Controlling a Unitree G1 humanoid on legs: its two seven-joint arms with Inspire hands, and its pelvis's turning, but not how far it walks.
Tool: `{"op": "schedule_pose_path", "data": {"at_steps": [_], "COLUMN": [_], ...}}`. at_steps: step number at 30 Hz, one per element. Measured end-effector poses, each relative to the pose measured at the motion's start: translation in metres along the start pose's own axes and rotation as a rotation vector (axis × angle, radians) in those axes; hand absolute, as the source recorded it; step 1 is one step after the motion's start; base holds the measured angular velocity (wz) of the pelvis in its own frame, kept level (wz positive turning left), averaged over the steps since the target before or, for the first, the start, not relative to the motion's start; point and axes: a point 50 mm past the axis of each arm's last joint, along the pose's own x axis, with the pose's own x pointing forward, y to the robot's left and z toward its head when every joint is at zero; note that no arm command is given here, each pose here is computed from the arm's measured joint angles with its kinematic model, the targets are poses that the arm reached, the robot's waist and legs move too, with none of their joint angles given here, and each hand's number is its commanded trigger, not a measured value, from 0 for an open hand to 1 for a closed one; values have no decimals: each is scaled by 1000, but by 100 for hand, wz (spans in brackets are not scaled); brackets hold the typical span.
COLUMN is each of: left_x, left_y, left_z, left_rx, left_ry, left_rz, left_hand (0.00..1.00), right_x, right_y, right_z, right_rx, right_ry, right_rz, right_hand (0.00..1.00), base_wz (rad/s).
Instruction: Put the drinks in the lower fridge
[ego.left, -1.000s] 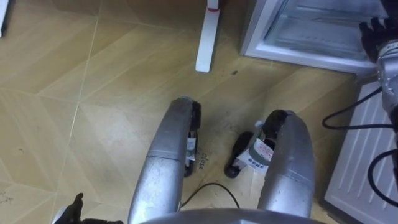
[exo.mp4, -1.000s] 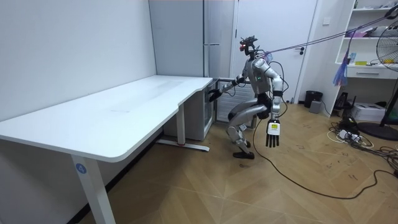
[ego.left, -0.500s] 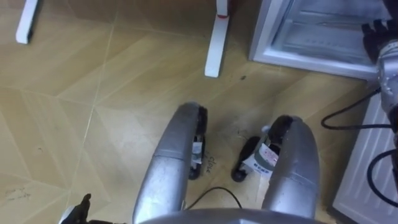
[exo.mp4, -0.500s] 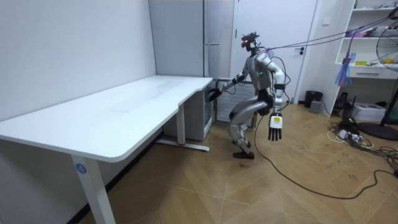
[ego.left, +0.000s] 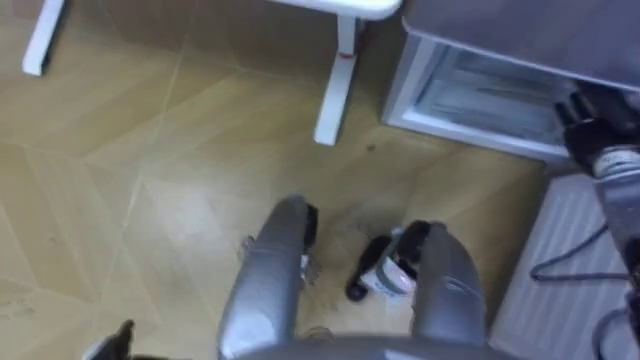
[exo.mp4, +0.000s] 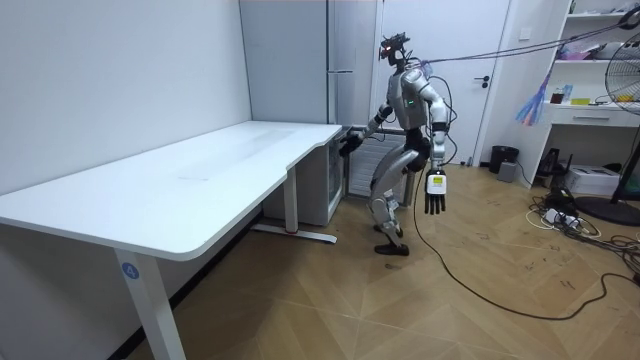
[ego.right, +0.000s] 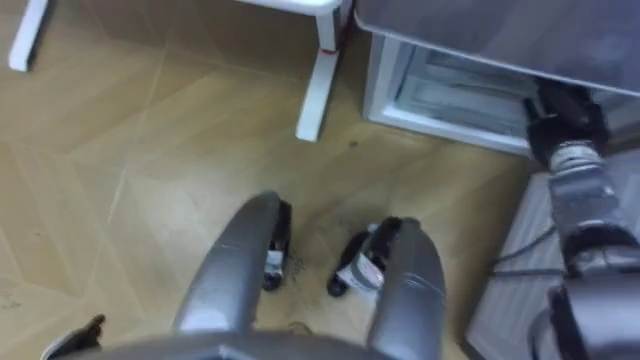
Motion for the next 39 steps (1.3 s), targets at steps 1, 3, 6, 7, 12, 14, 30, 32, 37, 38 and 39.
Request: {"op": "schedule_pose_path", "data": {"at_steps": [1, 3, 6, 7, 12, 14, 30, 32, 37, 38, 39], "left_x": [4, 11, 13, 14, 17, 17, 16, 16, 16, 16, 16], "left_y": [-2, -5, -14, -17, -39, -44, -62, -62, -64, -63, -62], "left_z": [3, 14, 22, 24, 32, 33, 28, 27, 25, 24, 24], "left_rx": [-12, -47, -101, -106, -124, -154, -158, -153, -113, -103, -93], "left_ry": [8, -2, -36, -42, -69, -74, -88, -81, -63, -59, -58], "left_rz": [6, 21, 31, 29, 10, 14, -22, -21, -19, -16, -10], "left_hand": [0, 0, 0, 0, 0, 0, 0, 0, 0, 0, 0], "right_x": [-7, -20, -40, -45, -88, -96, -137, -139, -140, -140, -139], "right_y": [-13, -34, -54, -58, -98, -103, -122, -123, -123, -123, -120], "right_z": [-11, -38, -72, -78, -116, -123, -156, -159, -163, -164, -166], "right_rx": [-13, -20, -32, -31, -168, -223, -510, -531, -585, -600, -614], "right_ry": [36, 119, 223, 241, 452, 507, 771, 791, 815, 823, 825], "right_rz": [-17, -58, -92, -105, -207, -209, -188, -191, -204, -205, -198], "right_hand": [0, 0, 0, 0, 0, 0, 0, 0, 0, 0, 0], "base_wz": [-4, -4, -1, 4, 5, -7, -5, -6, -2, 7, 10]}}
